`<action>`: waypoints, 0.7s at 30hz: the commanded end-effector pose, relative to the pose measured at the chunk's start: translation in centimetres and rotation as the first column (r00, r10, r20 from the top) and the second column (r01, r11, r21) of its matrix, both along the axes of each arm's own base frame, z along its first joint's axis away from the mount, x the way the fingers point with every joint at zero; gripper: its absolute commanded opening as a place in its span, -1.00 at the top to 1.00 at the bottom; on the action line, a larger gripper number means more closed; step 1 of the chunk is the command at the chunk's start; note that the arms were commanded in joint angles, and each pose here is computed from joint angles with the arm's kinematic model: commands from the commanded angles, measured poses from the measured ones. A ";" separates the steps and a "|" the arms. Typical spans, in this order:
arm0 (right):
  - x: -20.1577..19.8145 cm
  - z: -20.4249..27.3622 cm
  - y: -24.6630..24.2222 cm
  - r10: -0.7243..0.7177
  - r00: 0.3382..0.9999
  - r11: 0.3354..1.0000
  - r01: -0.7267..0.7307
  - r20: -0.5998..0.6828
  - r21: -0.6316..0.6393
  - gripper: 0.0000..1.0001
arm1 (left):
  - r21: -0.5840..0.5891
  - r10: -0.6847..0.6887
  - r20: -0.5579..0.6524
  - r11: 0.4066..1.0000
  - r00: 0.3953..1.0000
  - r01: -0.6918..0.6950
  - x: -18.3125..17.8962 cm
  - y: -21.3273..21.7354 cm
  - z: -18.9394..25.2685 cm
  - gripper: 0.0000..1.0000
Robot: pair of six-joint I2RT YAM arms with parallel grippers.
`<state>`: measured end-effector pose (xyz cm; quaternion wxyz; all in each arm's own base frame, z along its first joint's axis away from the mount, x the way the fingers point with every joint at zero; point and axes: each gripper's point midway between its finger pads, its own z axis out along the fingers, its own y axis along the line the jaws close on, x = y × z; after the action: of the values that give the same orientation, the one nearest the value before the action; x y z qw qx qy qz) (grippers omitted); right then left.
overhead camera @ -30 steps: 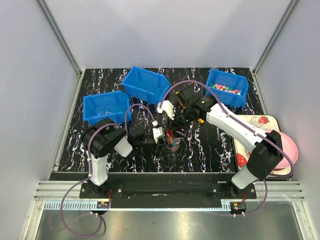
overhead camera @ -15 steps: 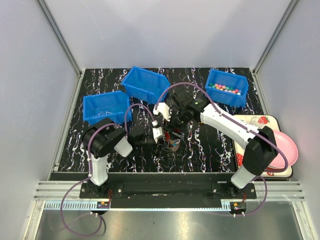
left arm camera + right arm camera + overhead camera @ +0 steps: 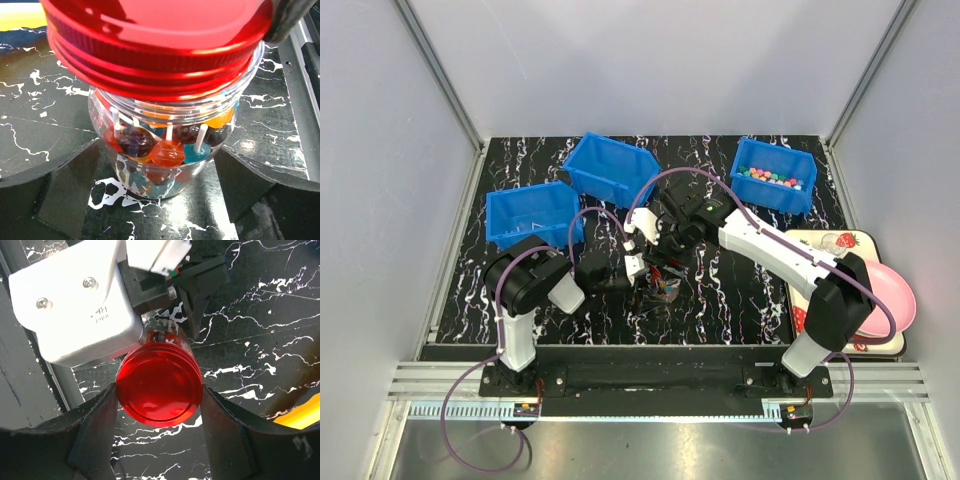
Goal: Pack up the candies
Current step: Close the bottle lid on the packing bottle.
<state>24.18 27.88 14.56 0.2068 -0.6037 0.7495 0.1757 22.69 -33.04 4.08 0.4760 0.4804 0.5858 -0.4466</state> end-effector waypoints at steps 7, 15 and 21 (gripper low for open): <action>-1.1 1.6 0.0 0.025 1.000 1.000 -0.025 -0.014 0.008 -0.05 | -0.154 0.032 0.200 0.988 0.979 -0.001 1.7 -0.8 5.0 -0.98; -0.7 0.5 0.4 0.014 1.000 1.000 -0.014 -0.026 -0.003 -0.07 | -0.156 0.032 0.201 0.988 0.979 -0.001 1.8 -0.8 5.1 -0.98; 0.2 0.9 1.2 -0.002 1.000 1.000 0.002 -0.005 0.014 -0.08 | -0.158 0.028 0.202 0.987 0.979 0.004 1.7 -0.8 5.2 -0.98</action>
<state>23.62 27.49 14.35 0.1858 -0.6027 0.7560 0.1751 22.82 -32.96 4.09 0.4763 0.4778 0.5878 -0.4463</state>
